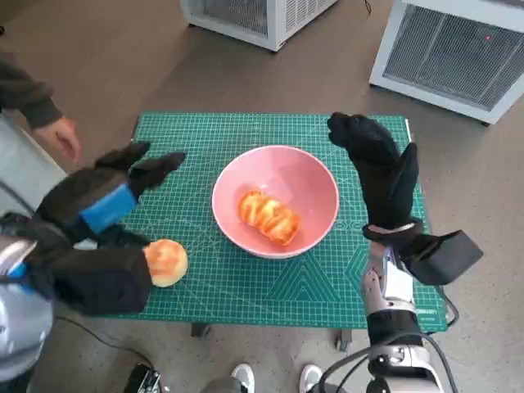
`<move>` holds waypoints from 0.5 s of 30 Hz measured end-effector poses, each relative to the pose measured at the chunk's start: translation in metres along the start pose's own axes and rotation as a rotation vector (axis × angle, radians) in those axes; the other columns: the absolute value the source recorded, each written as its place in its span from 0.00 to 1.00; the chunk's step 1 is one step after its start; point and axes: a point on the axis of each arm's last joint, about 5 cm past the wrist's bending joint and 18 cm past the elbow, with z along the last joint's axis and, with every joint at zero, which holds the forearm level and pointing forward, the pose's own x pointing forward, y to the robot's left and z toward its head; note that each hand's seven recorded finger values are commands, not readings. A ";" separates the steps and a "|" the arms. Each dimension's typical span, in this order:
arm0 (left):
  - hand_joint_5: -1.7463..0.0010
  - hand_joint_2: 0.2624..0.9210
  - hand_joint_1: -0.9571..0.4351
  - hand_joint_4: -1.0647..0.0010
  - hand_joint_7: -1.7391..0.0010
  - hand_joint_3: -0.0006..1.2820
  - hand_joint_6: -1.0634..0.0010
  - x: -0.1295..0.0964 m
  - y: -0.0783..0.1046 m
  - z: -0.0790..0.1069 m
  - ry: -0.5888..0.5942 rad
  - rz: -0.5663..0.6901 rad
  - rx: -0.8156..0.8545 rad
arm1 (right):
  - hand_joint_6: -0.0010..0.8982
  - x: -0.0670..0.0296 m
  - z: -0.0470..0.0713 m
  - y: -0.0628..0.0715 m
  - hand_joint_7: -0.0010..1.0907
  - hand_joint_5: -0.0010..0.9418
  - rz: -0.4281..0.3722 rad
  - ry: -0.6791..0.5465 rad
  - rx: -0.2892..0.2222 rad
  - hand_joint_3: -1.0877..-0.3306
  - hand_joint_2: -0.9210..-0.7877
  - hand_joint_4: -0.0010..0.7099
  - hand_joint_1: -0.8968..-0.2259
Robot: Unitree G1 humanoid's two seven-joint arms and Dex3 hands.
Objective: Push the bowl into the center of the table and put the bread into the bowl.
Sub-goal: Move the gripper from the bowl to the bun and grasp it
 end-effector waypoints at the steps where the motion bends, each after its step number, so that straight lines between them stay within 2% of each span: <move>1: 1.00 0.65 0.54 0.94 1.00 0.00 0.81 -0.001 -0.002 -0.001 0.005 -0.015 -0.001 | 0.09 0.0000 0.000 0.000 0.49 0.01 0.002 0.002 0.002 0.40 0.00 0.40 0.25; 6: 1.00 0.65 0.61 0.94 1.00 0.00 0.81 -0.001 -0.009 -0.003 0.029 -0.091 -0.006 | 0.09 -0.0004 -0.001 0.000 0.49 0.00 0.009 0.006 0.010 0.40 0.00 0.40 0.26; 15: 1.00 0.66 0.64 0.93 1.00 0.00 0.81 0.009 -0.023 -0.008 0.060 -0.194 -0.029 | 0.09 -0.0016 -0.002 -0.001 0.48 0.00 0.016 0.017 0.020 0.40 0.00 0.40 0.26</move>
